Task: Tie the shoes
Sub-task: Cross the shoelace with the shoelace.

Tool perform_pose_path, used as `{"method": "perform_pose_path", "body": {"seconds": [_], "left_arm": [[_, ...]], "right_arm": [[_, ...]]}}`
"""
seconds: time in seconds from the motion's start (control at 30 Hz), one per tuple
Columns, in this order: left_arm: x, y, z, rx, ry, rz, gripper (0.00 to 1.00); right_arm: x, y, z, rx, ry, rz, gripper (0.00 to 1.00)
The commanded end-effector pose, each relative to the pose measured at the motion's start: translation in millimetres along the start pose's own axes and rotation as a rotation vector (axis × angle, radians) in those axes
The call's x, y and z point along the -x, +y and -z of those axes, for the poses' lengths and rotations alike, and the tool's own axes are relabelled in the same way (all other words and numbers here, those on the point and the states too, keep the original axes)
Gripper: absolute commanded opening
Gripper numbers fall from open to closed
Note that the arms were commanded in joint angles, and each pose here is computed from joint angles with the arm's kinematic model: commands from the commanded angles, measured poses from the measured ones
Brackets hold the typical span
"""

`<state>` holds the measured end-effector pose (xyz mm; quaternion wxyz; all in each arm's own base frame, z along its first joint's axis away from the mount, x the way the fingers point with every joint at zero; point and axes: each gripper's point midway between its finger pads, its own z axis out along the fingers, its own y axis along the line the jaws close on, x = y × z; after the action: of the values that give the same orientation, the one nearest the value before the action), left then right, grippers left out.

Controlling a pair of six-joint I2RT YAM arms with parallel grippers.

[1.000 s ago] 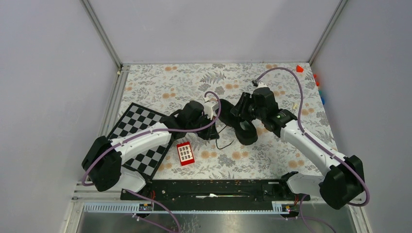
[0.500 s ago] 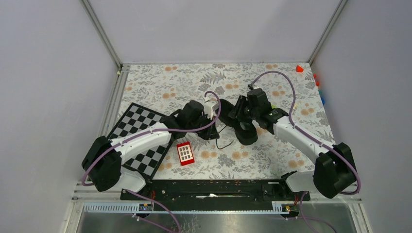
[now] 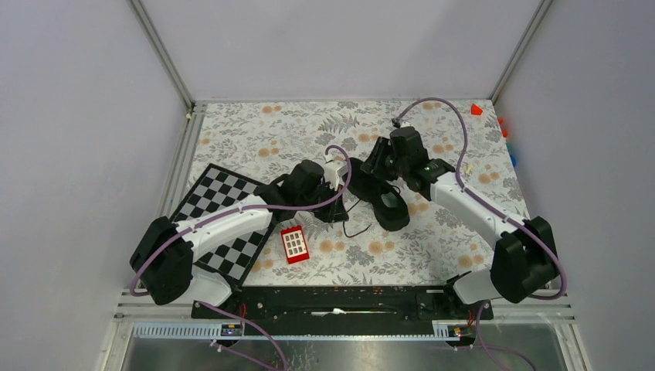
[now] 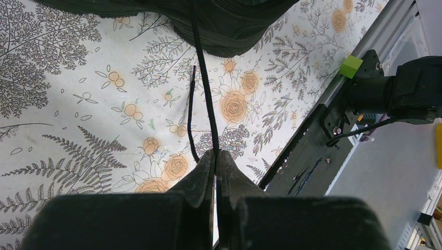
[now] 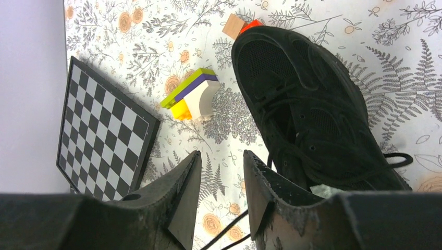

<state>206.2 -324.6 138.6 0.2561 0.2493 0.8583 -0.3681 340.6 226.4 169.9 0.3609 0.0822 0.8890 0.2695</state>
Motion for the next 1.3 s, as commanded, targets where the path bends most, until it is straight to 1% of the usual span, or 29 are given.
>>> {"method": "perform_pose_path", "body": {"seconds": [0.0, 0.1, 0.23, 0.4, 0.53, 0.97, 1.27], "left_arm": [[23.9, -13.4, 6.3, -0.031, -0.07, -0.045, 0.0], [24.5, -13.4, 8.7, -0.028, -0.079, -0.048, 0.0], [23.2, -12.8, 9.4, -0.025, -0.075, -0.05, 0.0], [22.6, -13.1, 9.4, -0.028, -0.073, -0.05, 0.0], [22.3, -13.3, 9.7, -0.028, -0.072, -0.049, 0.0], [22.4, -13.4, 11.2, -0.027, -0.075, -0.048, 0.0], [22.5, -13.5, 12.0, -0.025, -0.077, -0.048, 0.0]], "right_arm": [[28.9, 8.2, -10.3, -0.014, -0.045, 0.026, 0.43], [32.9, 6.5, -17.0, -0.008, -0.013, 0.03, 0.44], [33.3, -4.1, -21.2, -0.029, -0.002, 0.021, 0.45], [22.5, -17.2, -27.1, -0.051, 0.048, -0.002, 0.46], [14.7, -16.6, -30.4, -0.028, 0.079, -0.011, 0.45], [0.1, -20.8, -29.9, -0.017, 0.123, -0.018, 0.45], [-0.8, -22.4, -22.0, -0.014, 0.113, -0.011, 0.44]]}}
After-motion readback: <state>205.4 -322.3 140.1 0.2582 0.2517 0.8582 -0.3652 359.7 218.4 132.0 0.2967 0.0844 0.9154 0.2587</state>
